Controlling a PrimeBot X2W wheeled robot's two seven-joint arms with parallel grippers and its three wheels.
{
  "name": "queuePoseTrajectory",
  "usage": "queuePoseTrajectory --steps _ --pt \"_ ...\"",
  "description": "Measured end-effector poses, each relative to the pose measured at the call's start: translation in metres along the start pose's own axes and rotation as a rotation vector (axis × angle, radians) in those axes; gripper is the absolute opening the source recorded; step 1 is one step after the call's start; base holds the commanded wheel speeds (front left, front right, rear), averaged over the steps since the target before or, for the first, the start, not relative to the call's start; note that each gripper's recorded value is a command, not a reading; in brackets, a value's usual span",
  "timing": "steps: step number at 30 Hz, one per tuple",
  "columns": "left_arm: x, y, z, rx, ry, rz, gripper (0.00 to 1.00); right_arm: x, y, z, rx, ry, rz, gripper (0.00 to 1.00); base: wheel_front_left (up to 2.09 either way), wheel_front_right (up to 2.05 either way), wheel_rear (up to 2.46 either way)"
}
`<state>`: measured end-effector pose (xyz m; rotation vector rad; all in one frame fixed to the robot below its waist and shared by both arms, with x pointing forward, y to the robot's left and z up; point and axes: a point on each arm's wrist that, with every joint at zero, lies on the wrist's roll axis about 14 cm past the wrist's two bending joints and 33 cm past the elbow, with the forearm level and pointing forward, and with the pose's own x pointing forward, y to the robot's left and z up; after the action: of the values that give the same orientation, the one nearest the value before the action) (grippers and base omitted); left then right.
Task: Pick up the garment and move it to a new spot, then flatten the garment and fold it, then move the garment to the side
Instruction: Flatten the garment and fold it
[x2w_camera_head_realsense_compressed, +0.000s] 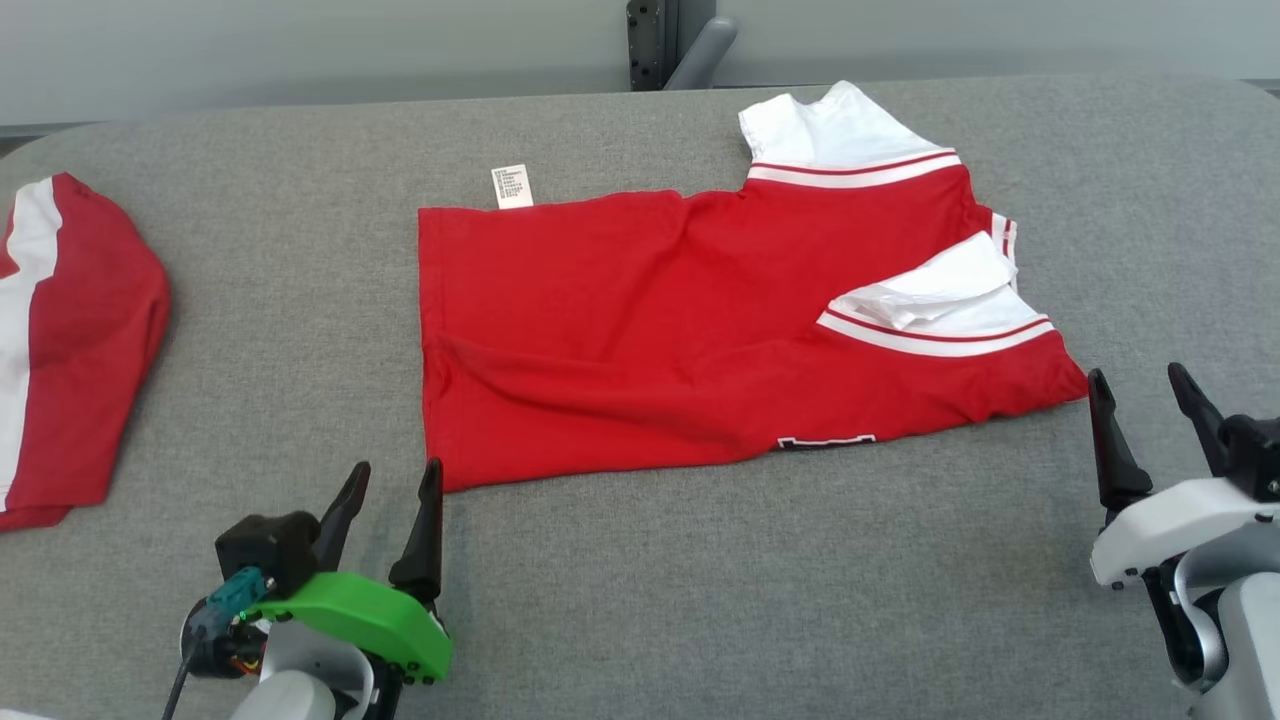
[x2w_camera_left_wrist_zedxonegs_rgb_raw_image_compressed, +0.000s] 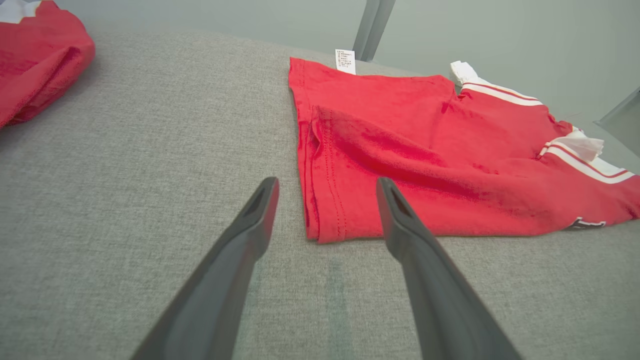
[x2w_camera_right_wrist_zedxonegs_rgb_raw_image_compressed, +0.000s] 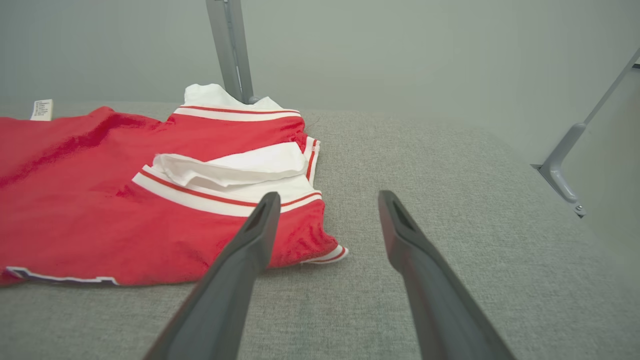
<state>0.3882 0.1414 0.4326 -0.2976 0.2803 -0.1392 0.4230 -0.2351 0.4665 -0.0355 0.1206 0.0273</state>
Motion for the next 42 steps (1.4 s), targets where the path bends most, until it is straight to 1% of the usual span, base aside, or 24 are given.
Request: queuePoseTrajectory --steps 4,11,14,21,31,35,36,37,38,39,40,41,42 --pt "0.016 -0.004 -0.004 0.010 0.036 -0.017 1.00 0.015 -0.003 -0.009 -0.006 0.063 -0.006 1.00 0.00 0.00 0.00" --pt "0.039 -0.007 -0.031 0.015 0.180 -0.029 1.00 0.037 0.003 -0.037 -0.042 0.195 0.026 1.00 0.00 0.00 0.00" --pt "0.043 -0.004 -0.038 0.013 0.213 -0.022 1.00 0.042 0.003 -0.046 -0.050 0.229 0.034 1.00 0.00 0.00 0.00" --pt "0.048 0.002 -0.057 -0.007 0.301 -0.019 1.00 0.047 0.010 -0.078 -0.060 0.368 0.068 1.00 0.00 0.00 0.00" --pt "0.035 -0.010 -0.067 -0.085 0.385 -0.056 1.00 0.044 0.012 -0.086 -0.015 0.461 0.090 1.00 0.00 0.00 0.00" --pt "0.032 -0.012 -0.067 -0.098 0.396 -0.063 1.00 0.043 0.012 -0.085 -0.016 0.479 0.101 1.00 0.00 0.00 0.00" --pt "0.032 -0.013 -0.067 -0.098 0.398 -0.064 1.00 0.043 0.013 -0.085 -0.014 0.480 0.105 0.92 0.00 0.00 0.00" --pt "0.032 -0.012 -0.067 -0.098 0.400 -0.064 1.00 0.043 0.014 -0.085 -0.010 0.482 0.108 0.72 0.00 0.00 0.00" --pt "0.032 -0.012 -0.066 -0.105 0.398 -0.062 0.70 0.043 0.015 -0.084 -0.004 0.481 0.110 0.39 0.00 0.00 0.00" --pt "0.032 -0.012 -0.066 -0.109 0.398 -0.061 0.34 0.043 0.016 -0.083 0.007 0.479 0.113 0.22 0.00 0.00 0.00" --pt "0.033 -0.012 -0.064 -0.114 0.392 -0.062 0.00 0.043 0.017 -0.083 0.015 0.478 0.117 0.02 0.00 0.00 0.00" --pt "0.034 -0.011 -0.062 -0.123 0.389 -0.060 0.00 0.043 0.019 -0.082 0.018 0.481 0.121 0.00 0.00 0.00 0.00" --pt "0.033 -0.012 -0.062 -0.130 0.396 -0.067 0.00 0.042 0.019 -0.082 0.021 0.483 0.125 0.00 0.00 0.00 0.00"
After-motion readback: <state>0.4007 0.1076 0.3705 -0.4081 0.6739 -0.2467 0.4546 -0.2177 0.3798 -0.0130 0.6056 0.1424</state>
